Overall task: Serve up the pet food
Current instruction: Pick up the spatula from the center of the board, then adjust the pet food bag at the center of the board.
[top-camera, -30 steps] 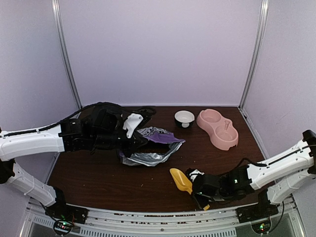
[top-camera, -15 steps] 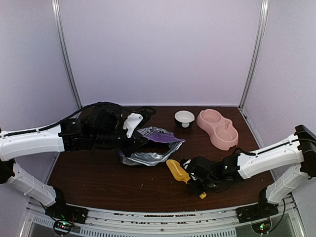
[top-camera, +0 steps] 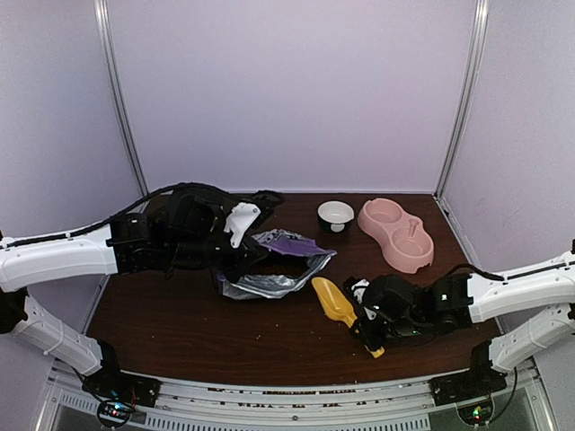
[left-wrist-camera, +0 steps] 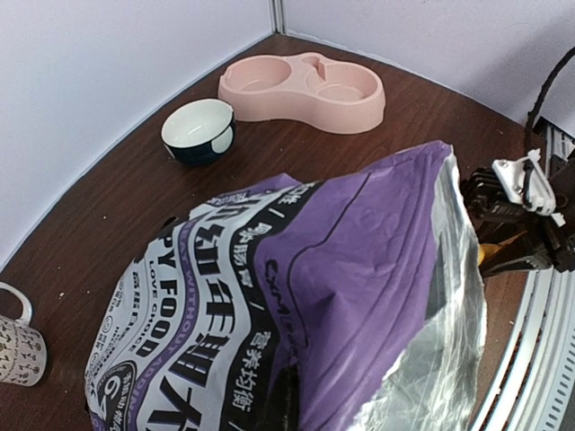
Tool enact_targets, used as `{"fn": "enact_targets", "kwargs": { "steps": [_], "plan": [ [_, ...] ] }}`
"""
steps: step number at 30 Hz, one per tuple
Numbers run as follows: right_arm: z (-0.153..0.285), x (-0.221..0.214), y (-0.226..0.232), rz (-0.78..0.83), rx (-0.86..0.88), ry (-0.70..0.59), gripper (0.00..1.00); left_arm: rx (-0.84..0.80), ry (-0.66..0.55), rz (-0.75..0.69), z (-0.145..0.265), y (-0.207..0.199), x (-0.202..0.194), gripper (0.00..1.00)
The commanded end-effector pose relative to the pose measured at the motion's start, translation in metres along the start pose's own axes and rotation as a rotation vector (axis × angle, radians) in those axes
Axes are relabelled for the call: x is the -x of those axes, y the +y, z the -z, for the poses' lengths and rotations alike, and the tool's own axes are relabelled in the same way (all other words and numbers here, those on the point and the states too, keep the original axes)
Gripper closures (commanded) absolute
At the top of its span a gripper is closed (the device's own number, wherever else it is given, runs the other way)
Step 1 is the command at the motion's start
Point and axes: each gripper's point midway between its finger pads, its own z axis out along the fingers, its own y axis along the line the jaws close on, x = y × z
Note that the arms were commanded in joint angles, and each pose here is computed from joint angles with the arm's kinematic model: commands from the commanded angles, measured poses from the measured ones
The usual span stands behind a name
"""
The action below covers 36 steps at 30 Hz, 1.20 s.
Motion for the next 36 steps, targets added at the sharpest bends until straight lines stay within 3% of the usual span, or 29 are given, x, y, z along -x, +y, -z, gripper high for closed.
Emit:
{"fn": "enact_targets", "kwargs": {
  "steps": [1, 13, 18, 22, 30, 36],
  "plan": [
    [0.020, 0.001, -0.018, -0.048, -0.056, -0.031, 1.00, 0.068, -0.001, 0.022, 0.003, 0.018, 0.005, 1.00],
    [0.104, 0.021, -0.012, -0.045, 0.044, -0.152, 1.00, 0.027, 0.005, 0.066, -0.003, 0.019, 0.008, 1.00],
    [0.118, 0.033, -0.009, -0.062, 0.069, -0.219, 1.00, -0.004, 0.023, 0.059, -0.008, 0.014, 0.003, 1.00],
    [0.125, 0.050, -0.003, -0.087, 0.088, -0.283, 1.00, 0.084, 0.031, 0.044, -0.005, 0.032, 0.010, 1.00],
    [0.134, 0.070, 0.001, -0.095, 0.087, -0.335, 1.00, 0.117, 0.001, 0.165, 0.008, 0.091, 0.051, 1.00],
    [0.130, 0.066, -0.003, -0.119, 0.090, -0.360, 1.00, -0.010, -0.088, 0.119, 0.027, 0.074, 0.096, 1.00]
  ]
}}
